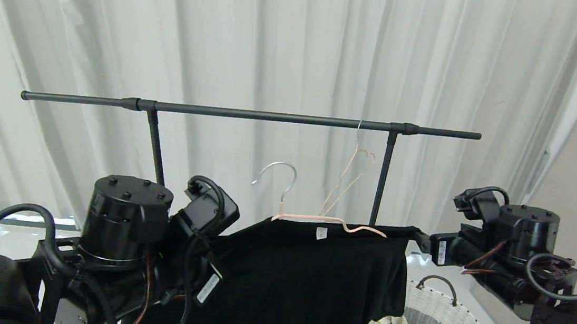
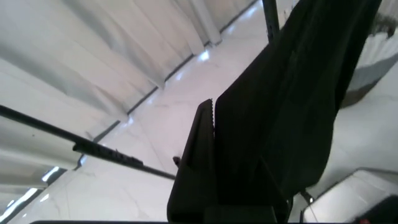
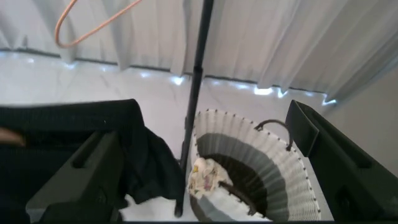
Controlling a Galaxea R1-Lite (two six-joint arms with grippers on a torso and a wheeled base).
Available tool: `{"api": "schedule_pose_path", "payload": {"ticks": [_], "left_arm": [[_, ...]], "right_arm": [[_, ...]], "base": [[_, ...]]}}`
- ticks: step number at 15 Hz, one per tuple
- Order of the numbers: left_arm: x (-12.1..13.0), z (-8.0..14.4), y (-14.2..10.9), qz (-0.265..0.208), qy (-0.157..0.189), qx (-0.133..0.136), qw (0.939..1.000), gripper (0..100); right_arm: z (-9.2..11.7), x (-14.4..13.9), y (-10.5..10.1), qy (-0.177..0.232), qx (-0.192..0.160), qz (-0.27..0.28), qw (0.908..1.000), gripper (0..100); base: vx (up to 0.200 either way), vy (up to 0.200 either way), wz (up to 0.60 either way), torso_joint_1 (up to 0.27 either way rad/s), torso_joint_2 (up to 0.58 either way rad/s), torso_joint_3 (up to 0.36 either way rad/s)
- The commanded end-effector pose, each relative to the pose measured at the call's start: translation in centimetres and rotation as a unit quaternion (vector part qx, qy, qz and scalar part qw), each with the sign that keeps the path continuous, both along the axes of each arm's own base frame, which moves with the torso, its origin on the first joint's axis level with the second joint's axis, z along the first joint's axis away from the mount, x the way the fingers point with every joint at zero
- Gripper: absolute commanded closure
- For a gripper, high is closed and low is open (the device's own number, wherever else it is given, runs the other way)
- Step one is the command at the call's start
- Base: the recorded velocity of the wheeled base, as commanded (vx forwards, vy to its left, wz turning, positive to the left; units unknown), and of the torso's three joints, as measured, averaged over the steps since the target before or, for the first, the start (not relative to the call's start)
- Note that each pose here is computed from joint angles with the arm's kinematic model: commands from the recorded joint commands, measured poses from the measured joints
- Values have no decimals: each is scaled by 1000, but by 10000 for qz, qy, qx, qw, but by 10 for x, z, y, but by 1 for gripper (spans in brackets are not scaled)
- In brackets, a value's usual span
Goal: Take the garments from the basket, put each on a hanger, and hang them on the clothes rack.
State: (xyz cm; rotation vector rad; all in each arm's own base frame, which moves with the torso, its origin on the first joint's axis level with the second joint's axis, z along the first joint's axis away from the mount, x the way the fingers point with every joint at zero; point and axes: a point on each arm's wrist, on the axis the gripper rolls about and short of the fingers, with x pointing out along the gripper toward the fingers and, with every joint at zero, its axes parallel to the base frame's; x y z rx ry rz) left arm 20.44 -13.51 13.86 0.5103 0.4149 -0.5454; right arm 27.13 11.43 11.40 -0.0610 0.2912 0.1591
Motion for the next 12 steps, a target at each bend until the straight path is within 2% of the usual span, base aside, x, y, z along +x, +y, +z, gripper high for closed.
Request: {"api": "schedule_pose_path", "payload": {"ticks": [1, 3, 6, 8, 10, 12], "left_arm": [[-5, -8, -1, -68, 138, 98, 9998, 100], [-6, -17, -8, -167, 279, 231, 9992, 100], [3, -32, -18, 21, 417, 504, 9979, 100], [2, -28, -25, -99, 366, 418, 9984, 100], [0, -28, -26, -137, 370, 409, 9984, 100], [1, -28, -27, -130, 361, 407, 9984, 100]], "right_arm": [[18, -5, -6, -282, 134, -27, 9995, 0], [33, -14, -8, -363, 250, 279, 9986, 0], [52, -35, -14, -306, 310, 829, 9956, 0], [55, -42, -26, -139, -114, 1291, 9915, 0], [56, -34, -42, -84, -621, 1919, 9794, 0], [67, -34, -41, 147, -601, 2490, 9665, 0]], "base": [[0, 0, 0, 0, 0, 0], [0, 0, 0, 0, 0, 0], [0, 0, 0, 0, 0, 0], [0, 0, 0, 0, 0, 0], [0, 0, 0, 0, 0, 0], [0, 0, 0, 0, 0, 0]]}}
